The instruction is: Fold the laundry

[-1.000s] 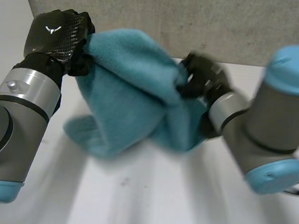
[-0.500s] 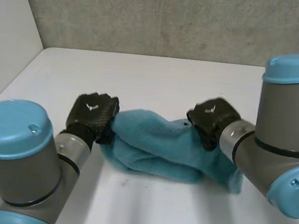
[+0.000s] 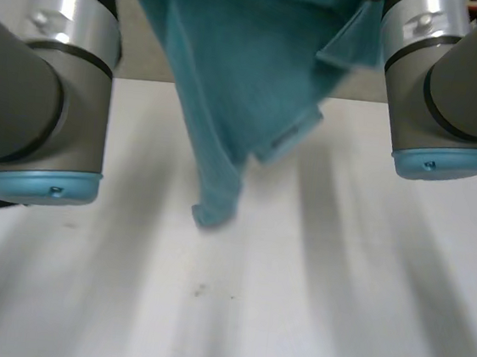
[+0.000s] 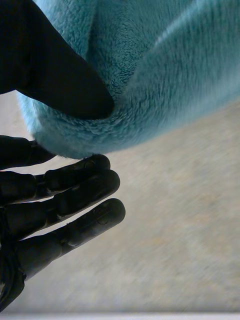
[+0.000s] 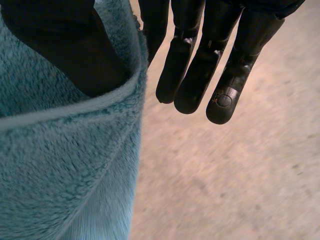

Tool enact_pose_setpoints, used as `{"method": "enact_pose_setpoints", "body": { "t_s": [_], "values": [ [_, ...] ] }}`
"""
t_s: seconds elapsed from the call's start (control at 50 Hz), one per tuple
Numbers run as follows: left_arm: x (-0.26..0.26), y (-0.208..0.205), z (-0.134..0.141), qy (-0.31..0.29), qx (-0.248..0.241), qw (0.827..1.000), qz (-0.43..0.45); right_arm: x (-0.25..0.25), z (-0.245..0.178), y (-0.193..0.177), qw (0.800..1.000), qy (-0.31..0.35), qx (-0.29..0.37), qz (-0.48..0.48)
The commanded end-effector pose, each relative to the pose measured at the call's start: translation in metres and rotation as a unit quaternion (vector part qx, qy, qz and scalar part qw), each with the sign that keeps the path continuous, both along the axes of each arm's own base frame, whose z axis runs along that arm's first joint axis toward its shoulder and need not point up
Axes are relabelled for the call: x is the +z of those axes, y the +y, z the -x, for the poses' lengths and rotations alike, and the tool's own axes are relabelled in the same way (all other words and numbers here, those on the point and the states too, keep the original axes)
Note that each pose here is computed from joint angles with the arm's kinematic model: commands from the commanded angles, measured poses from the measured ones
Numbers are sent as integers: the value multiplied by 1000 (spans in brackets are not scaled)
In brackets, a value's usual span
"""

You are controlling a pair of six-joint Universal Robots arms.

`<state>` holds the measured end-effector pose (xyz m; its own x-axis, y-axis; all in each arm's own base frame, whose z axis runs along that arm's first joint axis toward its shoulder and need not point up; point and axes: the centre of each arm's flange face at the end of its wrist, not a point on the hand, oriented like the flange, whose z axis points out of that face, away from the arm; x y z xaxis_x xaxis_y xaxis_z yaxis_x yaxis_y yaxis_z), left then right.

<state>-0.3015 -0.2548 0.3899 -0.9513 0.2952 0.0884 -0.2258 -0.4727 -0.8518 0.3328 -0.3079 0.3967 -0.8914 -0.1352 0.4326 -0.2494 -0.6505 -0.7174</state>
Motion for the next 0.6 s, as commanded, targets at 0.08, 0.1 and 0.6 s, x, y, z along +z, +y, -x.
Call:
{"method": "enact_pose_setpoints", "body": {
  "t_s": [0.08,0.1,0.6],
  "values": [
    [-93,70,2,-89,-55,988,-116,-78,4,14,991,75,28,-108],
    [-102,75,3,-99,-60,985,-129,-86,4,16,989,83,29,-121],
    [-163,110,9,-187,-160,912,-328,-217,61,34,926,179,1,-333]
  ]
}}
